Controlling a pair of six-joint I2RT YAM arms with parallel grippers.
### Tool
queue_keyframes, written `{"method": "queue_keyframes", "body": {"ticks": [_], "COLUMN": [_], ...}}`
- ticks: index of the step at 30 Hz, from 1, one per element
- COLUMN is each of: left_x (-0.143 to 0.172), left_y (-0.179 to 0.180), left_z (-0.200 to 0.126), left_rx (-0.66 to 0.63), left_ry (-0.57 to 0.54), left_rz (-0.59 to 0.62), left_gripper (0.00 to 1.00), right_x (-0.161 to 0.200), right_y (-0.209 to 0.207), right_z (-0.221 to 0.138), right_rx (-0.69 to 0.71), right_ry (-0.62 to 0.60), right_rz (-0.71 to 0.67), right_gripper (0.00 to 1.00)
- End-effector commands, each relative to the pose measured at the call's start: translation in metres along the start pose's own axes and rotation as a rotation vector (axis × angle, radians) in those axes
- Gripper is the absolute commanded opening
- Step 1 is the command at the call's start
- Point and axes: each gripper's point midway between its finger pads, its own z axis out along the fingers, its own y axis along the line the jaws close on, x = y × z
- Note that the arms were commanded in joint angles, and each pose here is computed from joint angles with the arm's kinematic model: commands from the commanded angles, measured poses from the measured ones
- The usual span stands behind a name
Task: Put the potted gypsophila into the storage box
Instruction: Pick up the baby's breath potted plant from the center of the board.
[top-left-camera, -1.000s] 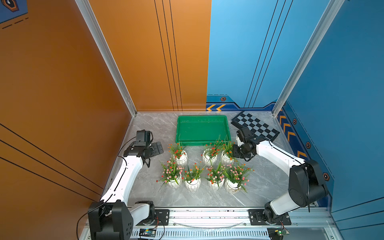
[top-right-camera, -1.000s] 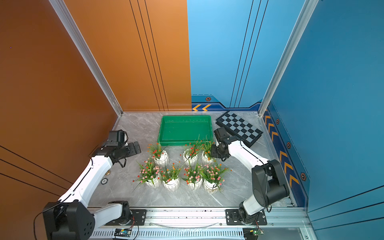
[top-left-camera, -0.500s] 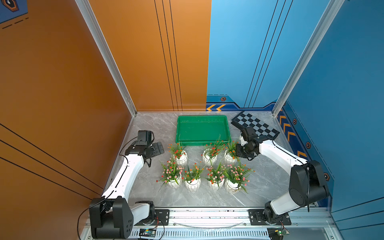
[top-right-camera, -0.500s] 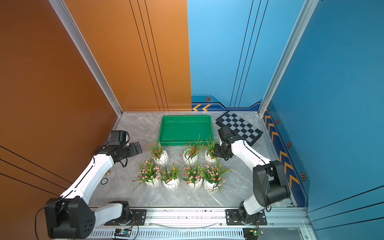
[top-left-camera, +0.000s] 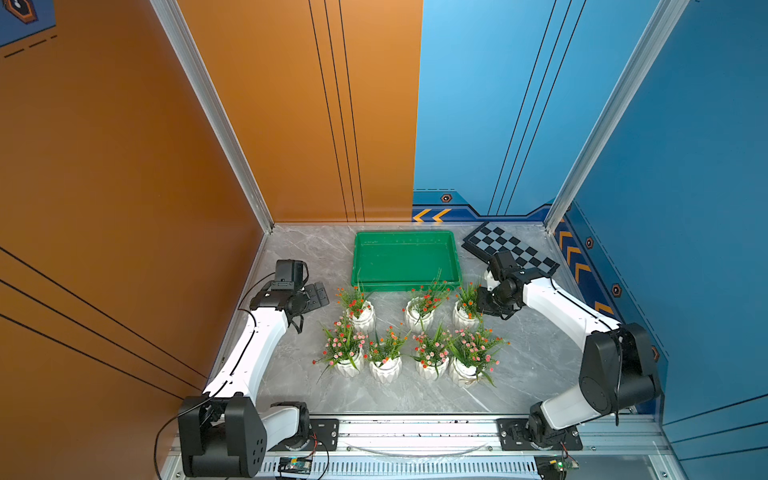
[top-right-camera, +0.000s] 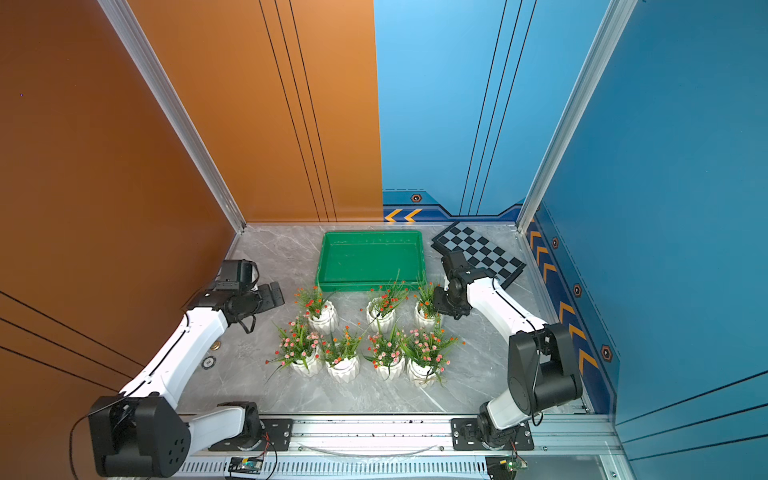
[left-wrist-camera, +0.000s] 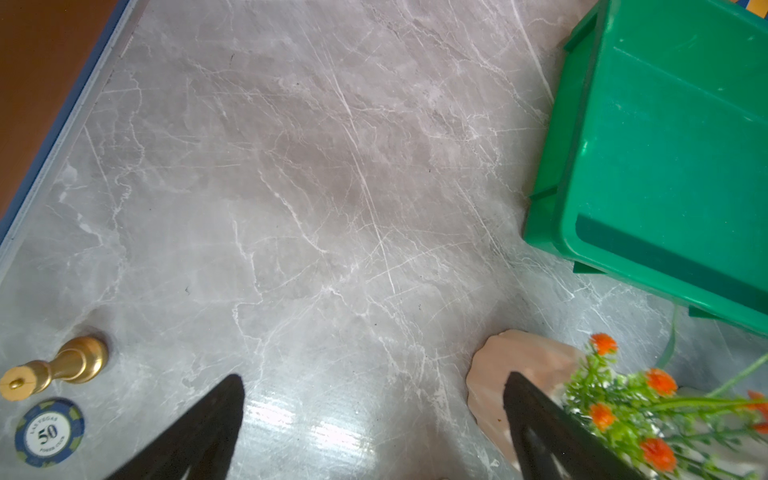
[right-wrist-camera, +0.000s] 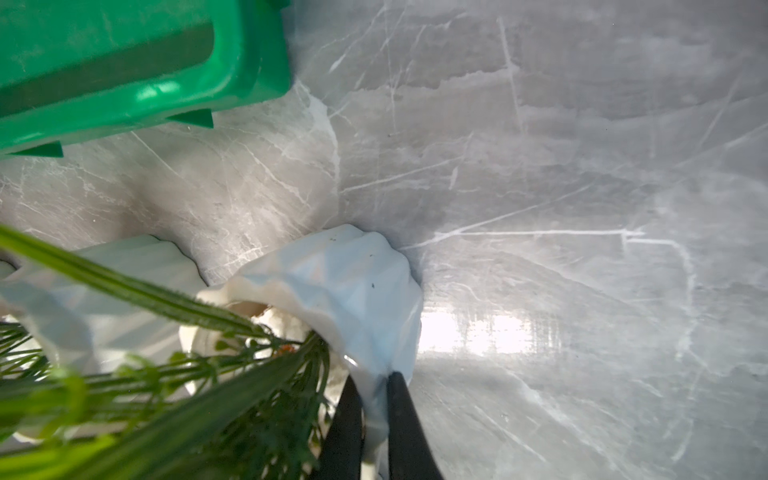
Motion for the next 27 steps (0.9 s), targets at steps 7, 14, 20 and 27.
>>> {"method": "queue_keyframes", "body": {"ticks": [7, 14, 20, 27], "left_x": [-0.007, -0.015, -0.02, -0.027], "left_y": [-0.008, -0.011, -0.014, -0.017], "left_z": [-0.009, -0.012, -0.015, -0.019], "left_rx": [0.026, 0.033, 0.041, 0.052], "left_ry": [-0.01, -0.026, -0.037, -0.052], "left_rz": [0.002, 0.002, 0.004, 0.006], "left_gripper": [0.98, 0.98, 0.98, 0.98], "right_x": [-0.024, -0.035, -0.044, -0.069], "right_y": [0.01, 0.015, 0.021, 0.037], "right_z": [-0.044, -0.056, -0.069, -0.095], "right_rx": [-0.049, -0.064, -0.075, -0.104], "right_ry": [-0.071, -0.082, -0.099, -0.148], "right_rz": [-0.036, -0.046, -0.057, -0.084], "right_gripper": [0.06, 0.06, 0.06, 0.06]}}
